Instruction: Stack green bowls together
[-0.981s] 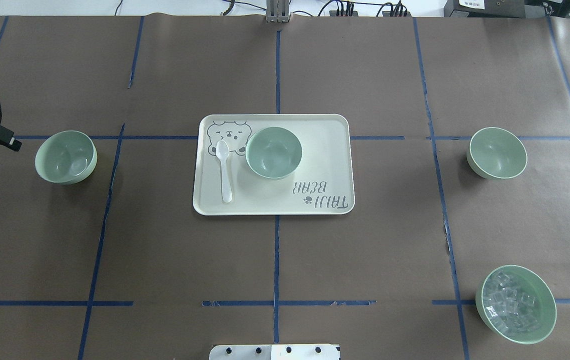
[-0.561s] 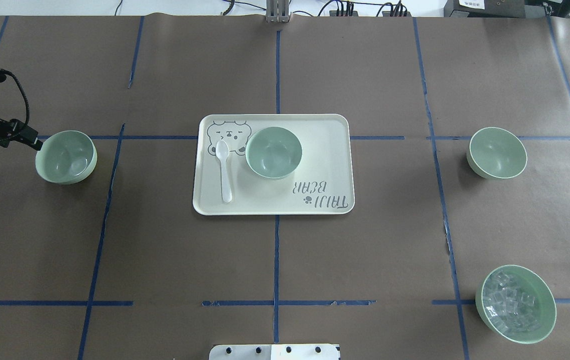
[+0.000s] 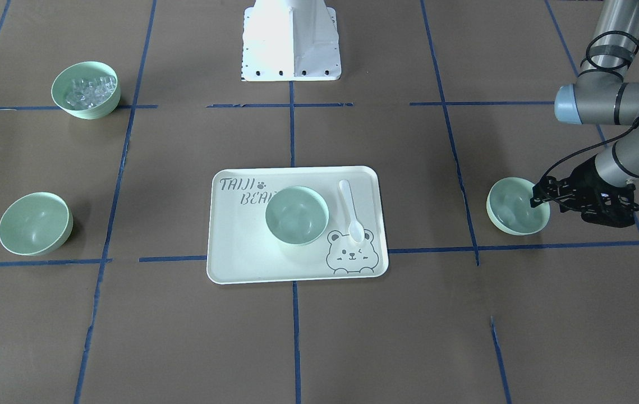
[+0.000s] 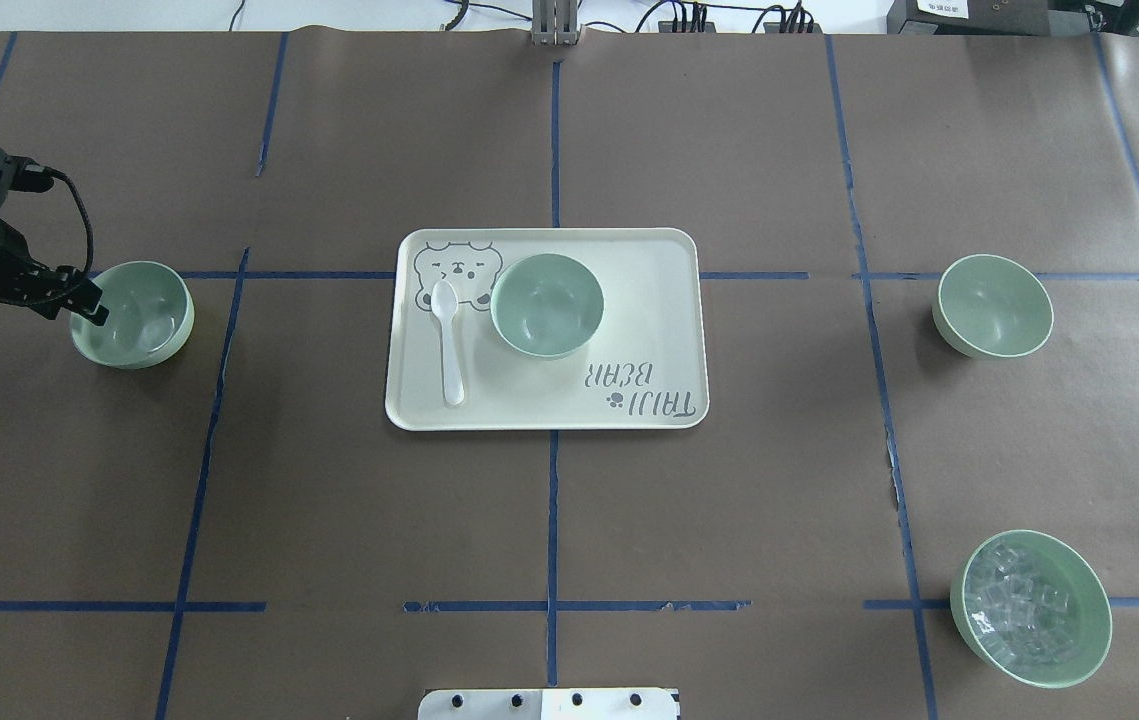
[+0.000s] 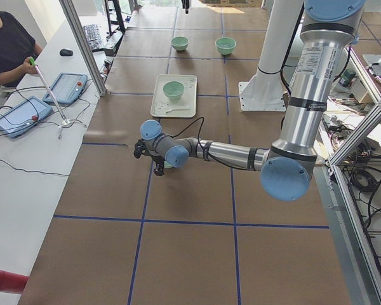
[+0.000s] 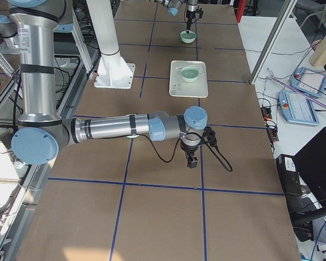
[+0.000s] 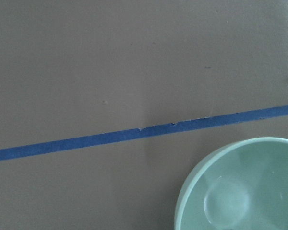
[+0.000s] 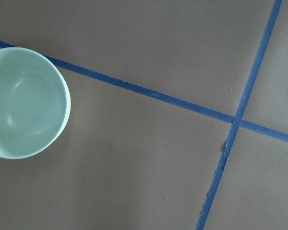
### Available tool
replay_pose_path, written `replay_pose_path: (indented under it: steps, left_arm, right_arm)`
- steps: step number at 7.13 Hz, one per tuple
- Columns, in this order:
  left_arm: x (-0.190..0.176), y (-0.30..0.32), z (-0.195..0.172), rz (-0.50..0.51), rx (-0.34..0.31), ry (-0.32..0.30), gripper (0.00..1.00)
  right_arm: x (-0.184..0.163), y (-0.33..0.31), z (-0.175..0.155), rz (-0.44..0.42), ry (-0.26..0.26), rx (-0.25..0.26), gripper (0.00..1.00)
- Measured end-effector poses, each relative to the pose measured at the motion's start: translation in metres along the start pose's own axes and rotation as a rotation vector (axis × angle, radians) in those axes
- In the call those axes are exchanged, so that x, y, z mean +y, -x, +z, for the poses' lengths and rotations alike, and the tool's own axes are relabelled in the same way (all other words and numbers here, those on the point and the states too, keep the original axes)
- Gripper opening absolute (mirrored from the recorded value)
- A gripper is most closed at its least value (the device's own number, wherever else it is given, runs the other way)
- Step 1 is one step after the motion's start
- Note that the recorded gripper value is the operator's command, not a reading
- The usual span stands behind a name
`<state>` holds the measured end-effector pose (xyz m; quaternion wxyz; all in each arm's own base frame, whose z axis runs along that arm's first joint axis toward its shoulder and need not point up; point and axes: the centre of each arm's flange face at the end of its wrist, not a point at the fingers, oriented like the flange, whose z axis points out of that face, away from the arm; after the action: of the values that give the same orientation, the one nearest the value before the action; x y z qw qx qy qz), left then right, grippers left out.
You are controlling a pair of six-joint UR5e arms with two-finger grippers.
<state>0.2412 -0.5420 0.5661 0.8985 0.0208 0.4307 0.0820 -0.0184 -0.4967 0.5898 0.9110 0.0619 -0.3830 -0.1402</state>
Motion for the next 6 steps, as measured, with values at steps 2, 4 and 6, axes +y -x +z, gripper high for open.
replay_pose_path:
  steps: [2, 4, 6]
  left_arm:
    - [-0.001, -0.006, 0.004, -0.008, -0.010, -0.001, 0.00]
    - [-0.009, -0.028, -0.009, -0.019, 0.010, -0.028, 0.00]
    - [-0.042, -0.104, -0.054, -0.131, 0.089, -0.106, 0.00]
  right_arm:
    - [0.001, -0.001, 0.001, 0.004, 0.001, -0.001, 1.00]
    - [0.006, -0.002, 0.004, 0.006, 0.007, -0.002, 1.00]
    - [0.005, 0.003, 0.008, -0.002, 0.014, -0.004, 1.00]
